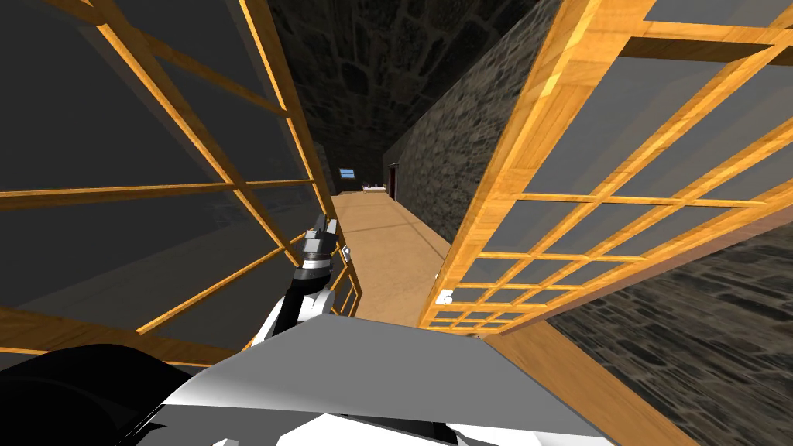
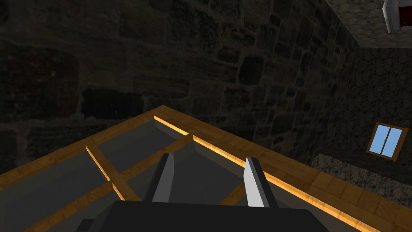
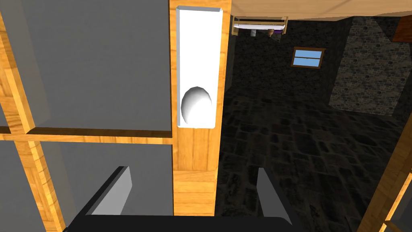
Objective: Push the door open
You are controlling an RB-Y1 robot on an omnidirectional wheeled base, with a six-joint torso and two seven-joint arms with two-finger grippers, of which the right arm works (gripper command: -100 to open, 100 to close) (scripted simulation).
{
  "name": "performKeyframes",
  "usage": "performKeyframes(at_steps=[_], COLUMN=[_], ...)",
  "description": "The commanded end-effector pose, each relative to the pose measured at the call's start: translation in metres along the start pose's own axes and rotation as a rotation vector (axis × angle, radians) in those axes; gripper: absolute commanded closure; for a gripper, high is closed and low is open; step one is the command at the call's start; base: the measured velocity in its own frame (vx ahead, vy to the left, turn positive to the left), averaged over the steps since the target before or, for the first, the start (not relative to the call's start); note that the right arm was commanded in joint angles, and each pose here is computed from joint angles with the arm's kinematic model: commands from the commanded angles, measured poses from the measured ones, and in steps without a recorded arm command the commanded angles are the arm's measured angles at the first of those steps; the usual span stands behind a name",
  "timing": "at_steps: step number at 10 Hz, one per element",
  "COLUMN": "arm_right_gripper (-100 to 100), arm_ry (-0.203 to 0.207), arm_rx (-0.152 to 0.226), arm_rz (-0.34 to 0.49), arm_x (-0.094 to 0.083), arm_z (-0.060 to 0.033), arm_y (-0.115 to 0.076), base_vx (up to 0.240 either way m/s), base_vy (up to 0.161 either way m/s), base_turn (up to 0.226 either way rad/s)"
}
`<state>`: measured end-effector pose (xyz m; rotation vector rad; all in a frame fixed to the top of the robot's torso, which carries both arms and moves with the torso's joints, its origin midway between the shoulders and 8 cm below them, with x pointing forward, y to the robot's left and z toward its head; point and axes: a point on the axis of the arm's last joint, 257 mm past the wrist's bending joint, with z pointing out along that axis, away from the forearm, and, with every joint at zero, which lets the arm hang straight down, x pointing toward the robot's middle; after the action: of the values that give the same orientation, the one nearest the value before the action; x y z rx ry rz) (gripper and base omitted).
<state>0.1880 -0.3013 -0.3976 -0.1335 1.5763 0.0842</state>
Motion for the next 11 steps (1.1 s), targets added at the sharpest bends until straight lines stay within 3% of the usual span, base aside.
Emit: performKeyframes(at_steps=[1, 5, 6, 7, 11], arm_right_gripper=[-100, -100, -100, 100, 100], arm_ry=[0.005, 0.000, 0.002, 0.002, 0.002], arm_rx=[-0.009, -0.006, -0.008, -0.008, -0.008], arm_rz=[-0.011, 0.001, -0.003, -0.003, -0.003], arm_x=[0.000, 0.000, 0.000, 0.000, 0.000], arm_z=[0.0034, 0.0156, 0.0129, 0.0129, 0.0129], arm_y=[0.000, 0.013, 0.010, 0.010, 0.010], base_vx=[0.199, 0.212, 0.104, -0.014, -0.028], base_vy=[0.006, 0.005, -0.004, 0.003, 0.000], base_turn=[-0.011, -0.021, -0.001, 0.004, -0.001])
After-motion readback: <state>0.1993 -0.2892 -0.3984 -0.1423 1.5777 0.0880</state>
